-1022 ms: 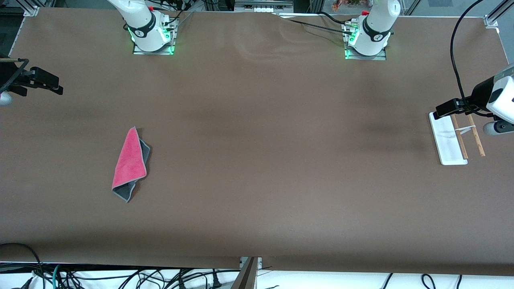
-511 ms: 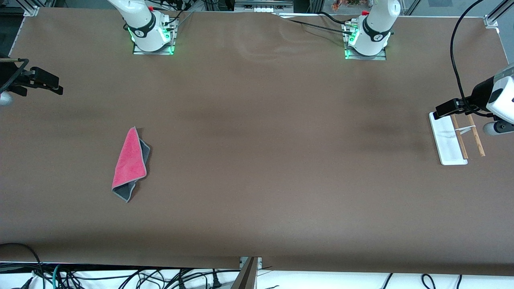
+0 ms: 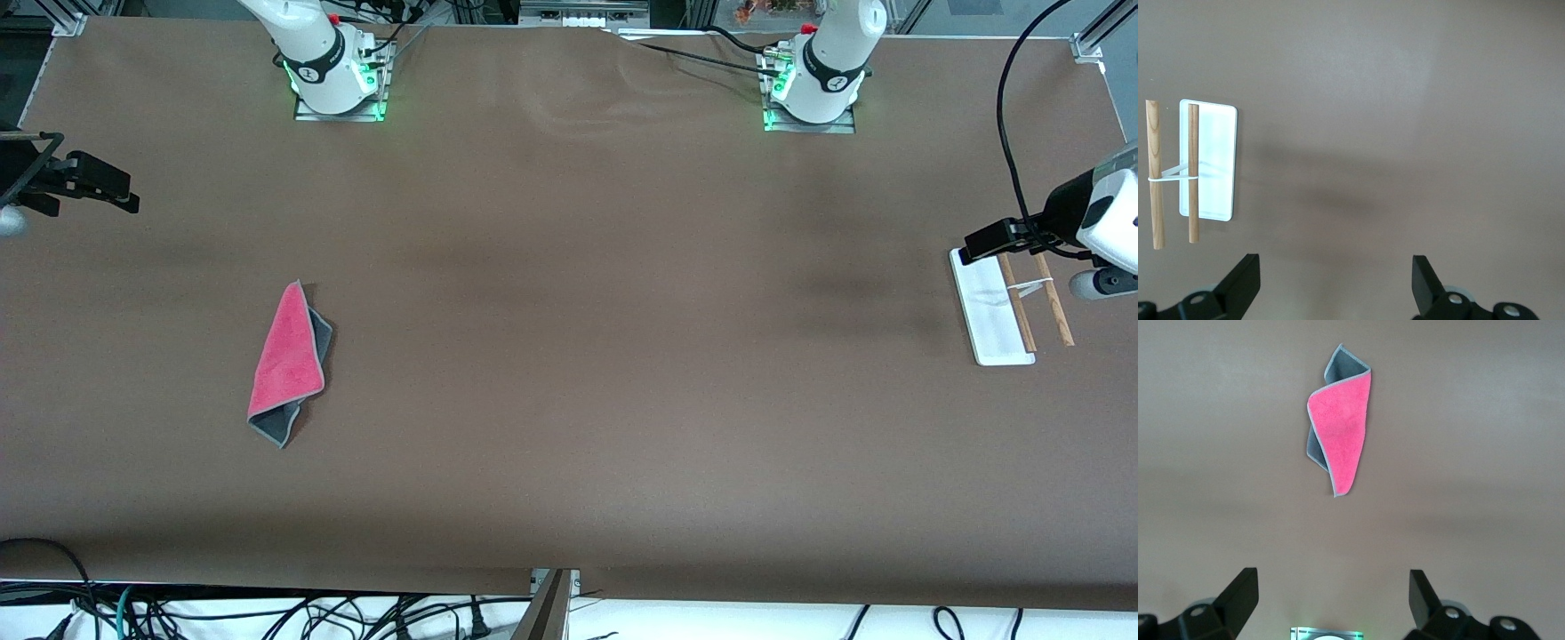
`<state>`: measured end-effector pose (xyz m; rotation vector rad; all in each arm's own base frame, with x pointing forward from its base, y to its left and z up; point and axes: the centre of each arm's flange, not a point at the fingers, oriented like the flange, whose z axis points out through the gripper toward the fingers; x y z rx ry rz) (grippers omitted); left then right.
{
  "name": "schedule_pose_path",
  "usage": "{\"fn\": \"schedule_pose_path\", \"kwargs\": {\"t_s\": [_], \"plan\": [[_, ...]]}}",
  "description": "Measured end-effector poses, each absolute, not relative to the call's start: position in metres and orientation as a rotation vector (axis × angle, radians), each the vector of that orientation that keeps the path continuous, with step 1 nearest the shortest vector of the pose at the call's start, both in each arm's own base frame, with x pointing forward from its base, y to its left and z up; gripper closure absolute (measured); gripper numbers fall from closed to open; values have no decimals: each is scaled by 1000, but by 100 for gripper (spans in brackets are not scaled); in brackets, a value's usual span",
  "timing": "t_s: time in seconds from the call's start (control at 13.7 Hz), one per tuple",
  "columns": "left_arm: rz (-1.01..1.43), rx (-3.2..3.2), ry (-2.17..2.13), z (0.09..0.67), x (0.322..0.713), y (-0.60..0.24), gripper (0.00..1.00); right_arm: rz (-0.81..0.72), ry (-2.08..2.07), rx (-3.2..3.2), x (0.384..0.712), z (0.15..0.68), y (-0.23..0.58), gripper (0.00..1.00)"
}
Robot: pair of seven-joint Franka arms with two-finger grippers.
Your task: Pass towel and hang on rack
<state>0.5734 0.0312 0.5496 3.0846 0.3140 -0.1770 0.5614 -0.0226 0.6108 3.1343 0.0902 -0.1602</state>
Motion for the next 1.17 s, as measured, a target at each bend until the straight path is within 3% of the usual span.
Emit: {"fn": "schedule_pose_path", "kwargs": {"t_s": [0.51, 0.73, 1.17], "plan": [[-177, 3085, 314, 550, 573, 31, 0, -220, 90, 3125, 574, 586, -24, 0], [-178, 3085, 314, 549, 573, 31, 0, -283, 91, 3121, 592, 549, -25, 0], [-178, 3083, 322, 544, 577, 34, 0, -264, 120, 3120, 632, 481, -17, 0]]}}
